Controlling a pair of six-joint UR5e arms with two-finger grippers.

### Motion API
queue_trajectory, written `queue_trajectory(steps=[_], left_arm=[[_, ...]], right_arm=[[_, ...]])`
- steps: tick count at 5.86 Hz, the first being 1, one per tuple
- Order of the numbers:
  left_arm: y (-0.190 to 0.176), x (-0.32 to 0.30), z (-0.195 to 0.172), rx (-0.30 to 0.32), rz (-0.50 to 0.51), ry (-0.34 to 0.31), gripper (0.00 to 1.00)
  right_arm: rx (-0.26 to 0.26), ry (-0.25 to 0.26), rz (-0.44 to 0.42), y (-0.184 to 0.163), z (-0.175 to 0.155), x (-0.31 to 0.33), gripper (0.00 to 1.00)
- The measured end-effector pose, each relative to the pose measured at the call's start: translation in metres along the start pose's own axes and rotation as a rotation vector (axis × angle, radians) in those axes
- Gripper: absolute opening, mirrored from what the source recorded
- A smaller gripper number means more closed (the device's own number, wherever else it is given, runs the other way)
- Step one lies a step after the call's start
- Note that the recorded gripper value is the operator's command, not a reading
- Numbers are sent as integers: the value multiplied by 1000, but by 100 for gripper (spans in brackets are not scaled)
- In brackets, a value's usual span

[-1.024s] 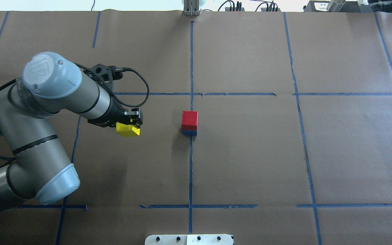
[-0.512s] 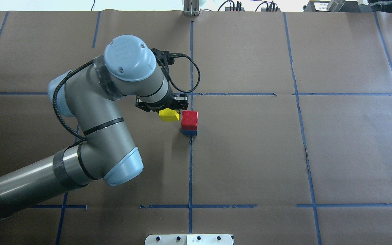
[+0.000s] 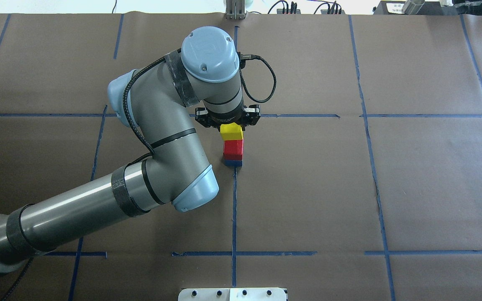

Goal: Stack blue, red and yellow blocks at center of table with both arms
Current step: 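Carry the yellow cube with the left gripper above the red cube, then lower the yellow cube onto the red cube and open the left gripper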

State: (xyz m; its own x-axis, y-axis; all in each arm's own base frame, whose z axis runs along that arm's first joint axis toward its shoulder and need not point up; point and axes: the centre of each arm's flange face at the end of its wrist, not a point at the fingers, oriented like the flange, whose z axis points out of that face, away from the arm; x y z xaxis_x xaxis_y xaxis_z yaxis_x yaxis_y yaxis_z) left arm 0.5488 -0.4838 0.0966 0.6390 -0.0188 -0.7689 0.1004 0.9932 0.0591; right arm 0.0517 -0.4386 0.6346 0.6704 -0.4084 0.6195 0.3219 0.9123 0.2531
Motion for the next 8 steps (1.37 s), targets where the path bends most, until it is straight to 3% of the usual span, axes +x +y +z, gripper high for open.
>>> queue_trajectory(steps=[3,8], left_arm=[[18,4,16,-18,11,-34,6],[30,11,21,-27,25,-34,8]], right_arm=[[-3,-1,3,1,1,1,100],[-5,-2,4,1,2,2,100]])
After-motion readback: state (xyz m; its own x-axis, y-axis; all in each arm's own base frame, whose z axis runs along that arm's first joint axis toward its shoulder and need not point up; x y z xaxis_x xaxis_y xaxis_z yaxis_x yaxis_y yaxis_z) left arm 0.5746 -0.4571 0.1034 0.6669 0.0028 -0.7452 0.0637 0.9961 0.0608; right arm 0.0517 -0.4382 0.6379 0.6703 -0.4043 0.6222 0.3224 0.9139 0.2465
